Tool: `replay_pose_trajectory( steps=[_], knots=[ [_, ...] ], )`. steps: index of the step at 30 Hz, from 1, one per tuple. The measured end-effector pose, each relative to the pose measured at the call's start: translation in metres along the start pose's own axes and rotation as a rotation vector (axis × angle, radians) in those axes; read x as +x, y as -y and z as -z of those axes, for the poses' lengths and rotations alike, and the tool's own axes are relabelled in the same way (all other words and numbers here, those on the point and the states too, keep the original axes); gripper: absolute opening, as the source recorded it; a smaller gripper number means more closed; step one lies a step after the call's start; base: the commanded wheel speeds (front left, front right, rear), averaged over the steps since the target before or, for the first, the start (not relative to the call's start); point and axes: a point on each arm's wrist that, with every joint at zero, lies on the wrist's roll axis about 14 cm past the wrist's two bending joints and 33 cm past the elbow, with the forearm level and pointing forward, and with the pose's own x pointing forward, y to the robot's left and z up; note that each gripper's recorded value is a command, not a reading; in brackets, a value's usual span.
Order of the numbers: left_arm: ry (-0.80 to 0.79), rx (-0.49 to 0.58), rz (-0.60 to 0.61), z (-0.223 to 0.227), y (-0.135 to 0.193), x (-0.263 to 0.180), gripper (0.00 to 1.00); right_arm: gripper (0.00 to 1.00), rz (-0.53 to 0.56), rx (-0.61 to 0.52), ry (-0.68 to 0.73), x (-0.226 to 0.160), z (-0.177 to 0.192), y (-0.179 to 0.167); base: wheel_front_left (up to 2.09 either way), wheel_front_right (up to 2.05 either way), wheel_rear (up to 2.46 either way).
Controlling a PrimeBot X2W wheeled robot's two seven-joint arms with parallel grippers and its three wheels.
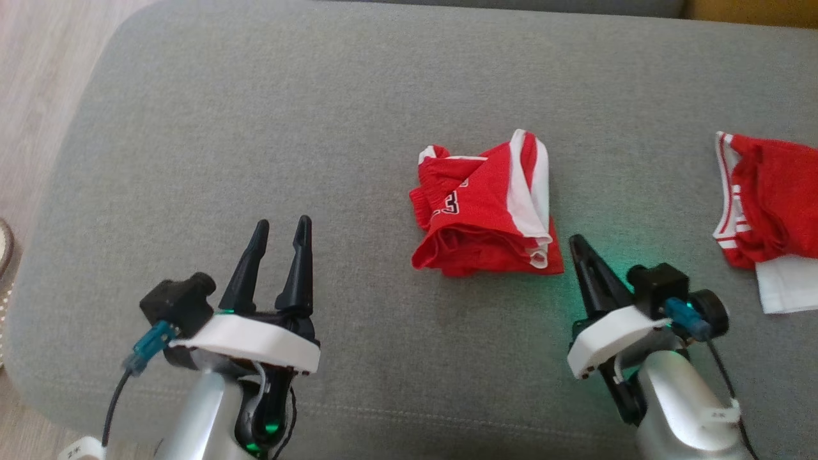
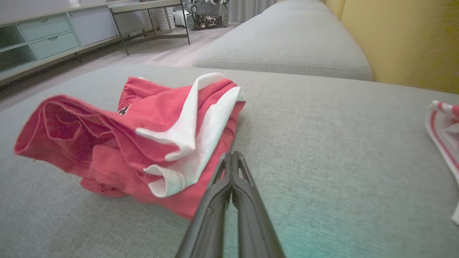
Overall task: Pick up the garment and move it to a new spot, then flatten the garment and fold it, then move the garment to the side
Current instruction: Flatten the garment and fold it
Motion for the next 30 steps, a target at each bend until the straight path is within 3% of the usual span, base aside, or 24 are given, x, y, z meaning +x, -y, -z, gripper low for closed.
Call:
replay_pose_trajectory(
  steps=[6,13,30],
  knots=[
    [0.0,0.006,-0.029,-0.001,-0.01,0.0,1.0,0.0,-0.074,-0.011,-0.108,0.011,0.03,-0.019,0.0,0.0,0.0],
    [-0.006,0.007,-0.042,0.002,-0.015,0.0,1.0,0.0,-0.119,-0.021,-0.157,0.02,0.04,-0.03,0.0,0.0,0.0],
    [0.014,0.004,-0.051,-0.007,-0.017,-0.003,1.0,0.0,-0.233,-0.102,-0.039,0.055,-0.009,-0.057,0.0,0.0,0.0]
  ],
)
